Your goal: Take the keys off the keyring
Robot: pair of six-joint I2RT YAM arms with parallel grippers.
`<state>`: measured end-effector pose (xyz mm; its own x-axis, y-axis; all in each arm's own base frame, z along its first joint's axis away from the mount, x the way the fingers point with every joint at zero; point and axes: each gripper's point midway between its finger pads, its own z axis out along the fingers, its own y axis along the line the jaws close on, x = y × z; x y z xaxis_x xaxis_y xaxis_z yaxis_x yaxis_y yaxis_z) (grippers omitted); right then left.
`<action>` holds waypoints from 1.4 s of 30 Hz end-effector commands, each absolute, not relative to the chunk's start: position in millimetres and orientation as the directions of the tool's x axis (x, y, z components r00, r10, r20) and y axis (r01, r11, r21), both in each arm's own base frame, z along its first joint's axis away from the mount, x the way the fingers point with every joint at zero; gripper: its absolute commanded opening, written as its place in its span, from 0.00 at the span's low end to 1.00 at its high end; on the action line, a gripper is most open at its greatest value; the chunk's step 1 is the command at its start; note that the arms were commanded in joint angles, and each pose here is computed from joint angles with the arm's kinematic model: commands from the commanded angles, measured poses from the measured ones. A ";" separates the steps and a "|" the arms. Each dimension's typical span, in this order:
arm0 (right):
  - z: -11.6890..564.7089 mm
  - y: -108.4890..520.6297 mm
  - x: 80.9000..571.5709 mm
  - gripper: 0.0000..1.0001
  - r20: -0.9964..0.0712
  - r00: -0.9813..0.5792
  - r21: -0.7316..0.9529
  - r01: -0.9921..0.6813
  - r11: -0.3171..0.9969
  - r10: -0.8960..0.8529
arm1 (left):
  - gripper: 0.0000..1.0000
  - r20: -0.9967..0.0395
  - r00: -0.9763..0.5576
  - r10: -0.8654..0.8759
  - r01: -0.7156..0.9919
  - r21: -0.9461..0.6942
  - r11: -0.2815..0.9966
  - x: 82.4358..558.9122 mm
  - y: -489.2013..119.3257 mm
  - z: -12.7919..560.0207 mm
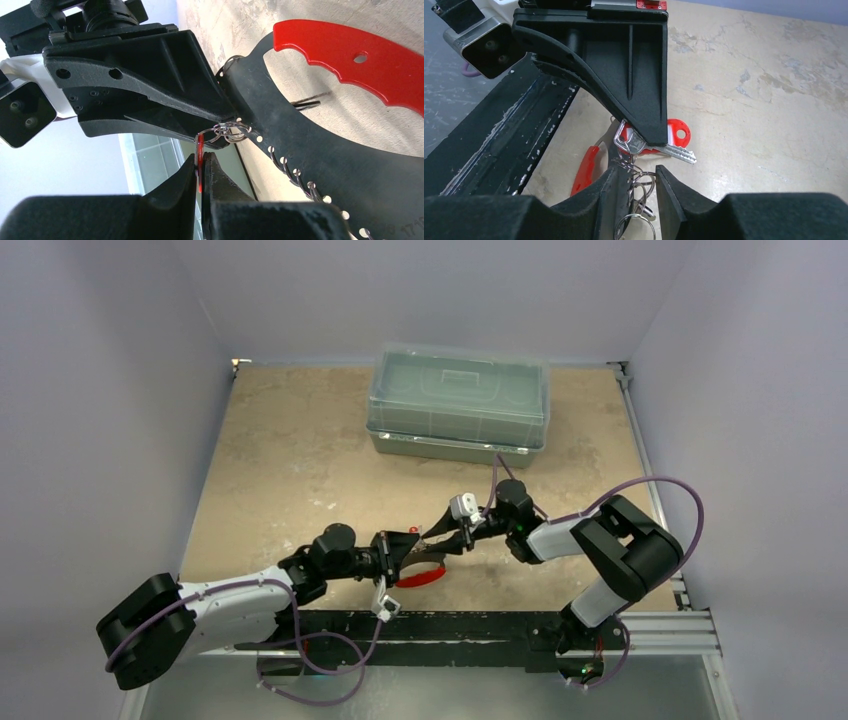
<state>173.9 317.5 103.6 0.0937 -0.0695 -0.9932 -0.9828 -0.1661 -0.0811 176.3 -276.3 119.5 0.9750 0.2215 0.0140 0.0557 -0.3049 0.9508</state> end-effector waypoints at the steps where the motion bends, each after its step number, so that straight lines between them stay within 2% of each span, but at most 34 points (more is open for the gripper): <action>1: 112.0 324.9 174.9 0.35 -0.986 0.158 -0.147 -0.972 -0.185 -0.047 | 0.00 0.027 0.985 0.173 0.022 0.961 -0.277 169.1 -280.6 126.4; 11: 105.2 325.4 171.6 0.22 -0.985 0.160 -0.144 -0.970 -0.196 -0.065 | 0.00 0.023 0.982 0.189 0.030 0.961 -0.273 170.6 -277.9 127.3; 20: 100.0 324.2 173.7 0.00 -0.984 0.158 -0.141 -0.973 -0.180 -0.085 | 0.00 0.022 0.979 0.202 0.033 0.963 -0.269 169.5 -273.2 128.4; 30: 100.0 326.7 187.5 0.00 -0.989 0.089 -0.077 -0.992 -0.100 -0.122 | 0.00 0.055 0.984 0.169 -0.004 0.957 -0.290 162.2 -270.2 125.4; 42: 99.6 325.4 195.8 0.00 -0.993 0.022 -0.016 -0.999 -0.049 -0.115 | 0.00 0.121 0.992 0.038 -0.101 0.935 -0.340 136.7 -265.5 106.7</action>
<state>175.3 324.5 95.5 0.0288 -0.1216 -0.9922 -0.9915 -0.1296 -0.0129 156.6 -260.2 104.8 0.9837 0.1557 0.0900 -0.0272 -0.3658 0.9303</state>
